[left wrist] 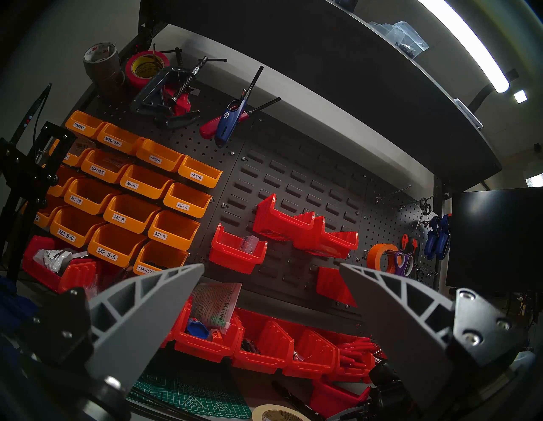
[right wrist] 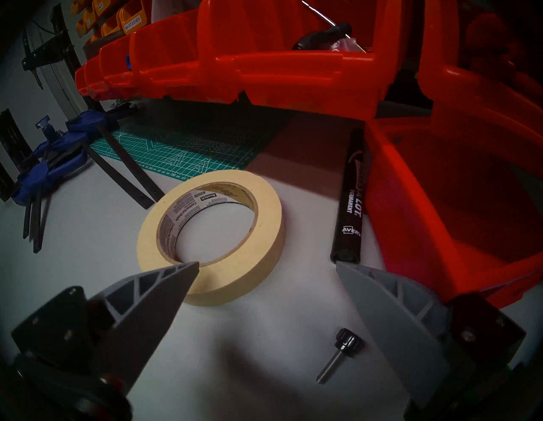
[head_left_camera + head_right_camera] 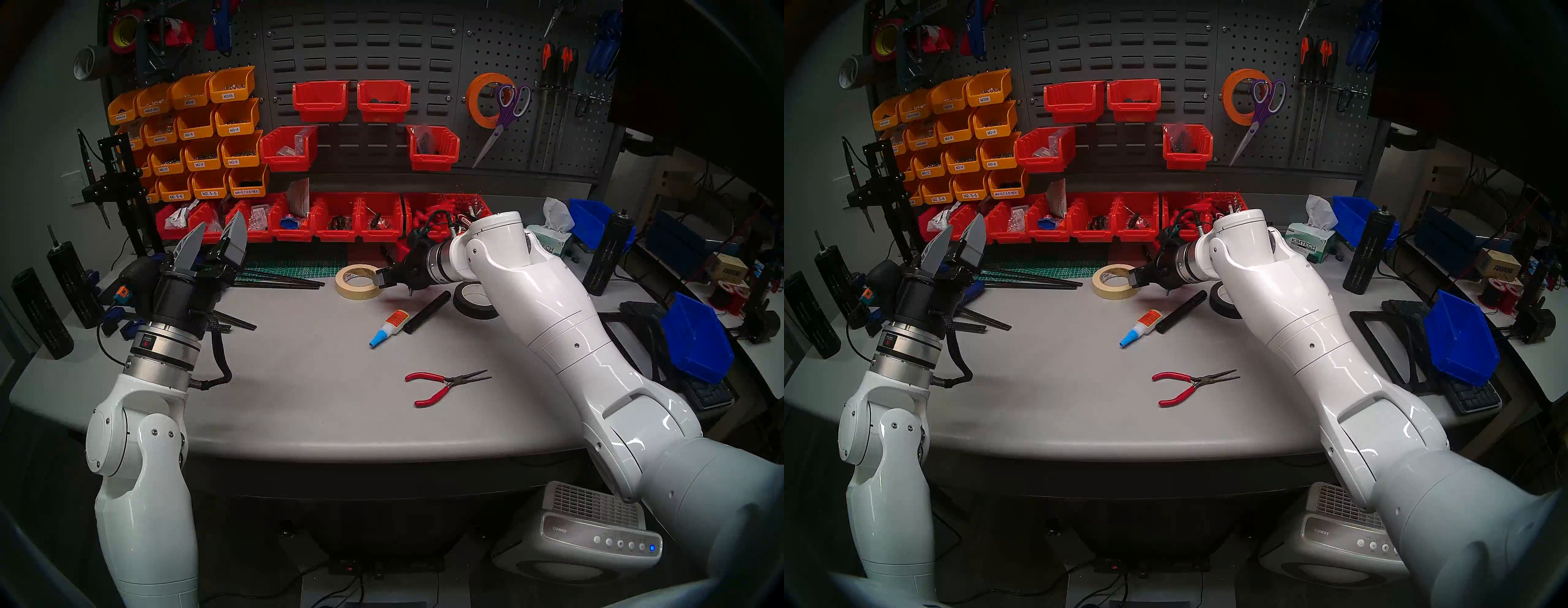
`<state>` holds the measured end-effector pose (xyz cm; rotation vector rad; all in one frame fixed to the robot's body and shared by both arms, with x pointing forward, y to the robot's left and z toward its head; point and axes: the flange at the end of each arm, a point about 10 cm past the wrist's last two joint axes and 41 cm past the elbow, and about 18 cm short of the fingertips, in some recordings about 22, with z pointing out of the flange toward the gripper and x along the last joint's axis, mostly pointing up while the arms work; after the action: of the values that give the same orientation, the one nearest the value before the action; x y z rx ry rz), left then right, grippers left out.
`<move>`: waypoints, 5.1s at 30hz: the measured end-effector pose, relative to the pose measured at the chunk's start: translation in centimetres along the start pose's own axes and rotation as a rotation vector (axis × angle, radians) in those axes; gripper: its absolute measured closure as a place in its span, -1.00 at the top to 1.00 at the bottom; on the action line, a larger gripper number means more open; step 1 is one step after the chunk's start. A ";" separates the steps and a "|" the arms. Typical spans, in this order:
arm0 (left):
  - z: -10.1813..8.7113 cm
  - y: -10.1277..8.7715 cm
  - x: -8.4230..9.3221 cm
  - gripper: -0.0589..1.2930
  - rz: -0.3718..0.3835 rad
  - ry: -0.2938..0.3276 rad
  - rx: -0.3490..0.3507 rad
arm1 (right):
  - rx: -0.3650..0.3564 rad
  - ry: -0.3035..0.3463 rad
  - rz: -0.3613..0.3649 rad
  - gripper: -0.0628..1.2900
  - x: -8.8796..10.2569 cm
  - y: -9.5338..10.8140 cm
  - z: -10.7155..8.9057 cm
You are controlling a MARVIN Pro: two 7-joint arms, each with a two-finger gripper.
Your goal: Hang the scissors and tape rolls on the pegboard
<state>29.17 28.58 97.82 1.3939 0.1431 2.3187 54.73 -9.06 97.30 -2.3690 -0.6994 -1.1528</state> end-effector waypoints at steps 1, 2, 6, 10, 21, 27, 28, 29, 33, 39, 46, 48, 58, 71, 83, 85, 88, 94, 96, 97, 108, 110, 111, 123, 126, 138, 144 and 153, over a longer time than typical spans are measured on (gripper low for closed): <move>0.0 0.0 0.0 0.95 0.000 0.000 0.000 | -0.003 -0.002 0.000 0.89 0.1 0.0 0.1; 0.0 0.0 0.0 0.95 0.000 0.000 0.000 | -0.004 -0.003 0.000 0.89 0.2 0.0 0.2; 0.0 0.0 0.0 0.95 0.000 0.000 0.000 | -0.008 -0.008 -0.006 0.89 0.5 -0.1 0.5; 0.0 0.0 0.0 0.95 0.000 0.000 0.000 | -0.001 -0.017 -0.023 0.89 0.8 -0.6 0.8; 0.0 0.0 0.0 0.95 0.000 0.000 0.000 | 0.011 -0.049 -0.067 0.89 1.0 -1.5 1.7; 0.0 0.0 0.0 0.95 0.000 0.000 0.000 | 0.009 -0.058 -0.082 0.89 1.2 -1.5 1.9; 0.0 0.0 0.0 0.95 0.000 0.000 0.000 | 0.009 -0.059 -0.084 0.89 1.2 -1.5 1.9; 0.0 0.0 0.0 0.95 0.000 0.000 0.000 | 0.009 -0.060 -0.085 0.89 1.3 -1.4 1.9; 0.0 0.0 0.0 0.95 0.000 0.000 0.000 | 0.009 -0.063 -0.092 0.89 1.3 -1.4 1.9; 0.0 0.0 0.0 0.95 0.000 0.000 0.000 | 0.009 -0.066 -0.106 0.89 1.4 -1.4 2.0; 0.0 0.0 0.0 0.95 0.000 0.000 0.000 | 0.013 -0.069 -0.116 0.88 1.5 -1.4 2.2; 0.0 0.0 0.0 0.95 0.000 0.000 0.000 | 0.018 -0.071 -0.118 0.86 1.5 -1.4 2.2; 0.0 0.0 0.0 0.95 0.000 0.000 0.000 | 0.072 -0.100 -0.138 0.70 1.3 -1.7 1.6; 0.0 0.0 0.0 0.95 0.000 0.000 0.000 | 0.132 -0.138 -0.186 0.85 0.7 -1.5 0.2; 0.0 0.0 0.0 0.95 0.000 0.000 0.000 | 0.106 -0.175 -0.279 0.74 1.4 -2.3 0.3; 0.0 0.0 0.0 0.95 0.000 0.000 0.000 | 0.099 -0.178 -0.281 0.70 1.5 -2.3 0.5; 0.0 0.0 0.0 0.95 0.000 0.000 0.000 | 0.091 -0.182 -0.282 0.68 1.6 -2.3 0.8; 0.0 0.0 0.0 0.95 0.000 0.000 -0.001 | 0.067 -0.193 -0.278 0.54 1.5 -1.9 1.2; 0.0 0.0 0.0 0.95 0.000 0.000 -0.001 | 0.066 -0.195 -0.279 0.48 1.5 -1.8 1.2; 0.0 0.0 0.0 0.95 0.000 0.000 -0.001 | 0.066 -0.196 -0.279 0.43 1.5 -1.8 1.2; 0.0 0.0 0.0 0.95 0.000 0.000 -0.001 | 0.075 -0.189 -0.293 -0.41 1.4 -1.7 0.9; 0.0 0.0 0.0 0.95 0.000 0.001 -0.001 | 0.075 -0.171 -0.292 -0.76 1.2 -1.6 0.8; 0.0 0.0 0.0 0.95 0.000 0.001 -0.001 | 0.076 -0.162 -0.289 -0.76 1.1 -1.6 0.7; 0.0 0.0 0.0 0.95 0.000 0.000 0.000 | 0.089 0.034 -0.243 -0.81 1.5 -0.5 -2.0; 0.0 0.0 0.0 0.95 0.000 0.000 0.000 | 0.090 0.099 -0.227 -0.83 2.0 -0.1 -3.2; 0.0 0.0 0.0 0.95 0.000 0.000 -0.001 | 0.117 0.352 -0.188 -0.83 3.7 0.8 -8.2; 0.0 0.0 0.0 0.95 -0.001 -0.001 -0.001 | 0.127 0.463 -0.186 -0.83 4.2 0.9 -10.7; 0.0 0.0 -0.1 0.95 -0.001 -0.001 0.000 | 0.050 0.663 -0.212 -0.86 5.4 2.0 -15.8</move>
<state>29.19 28.58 97.76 1.3949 0.1428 2.3170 49.36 -18.04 110.44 -1.7219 -0.7270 -1.8500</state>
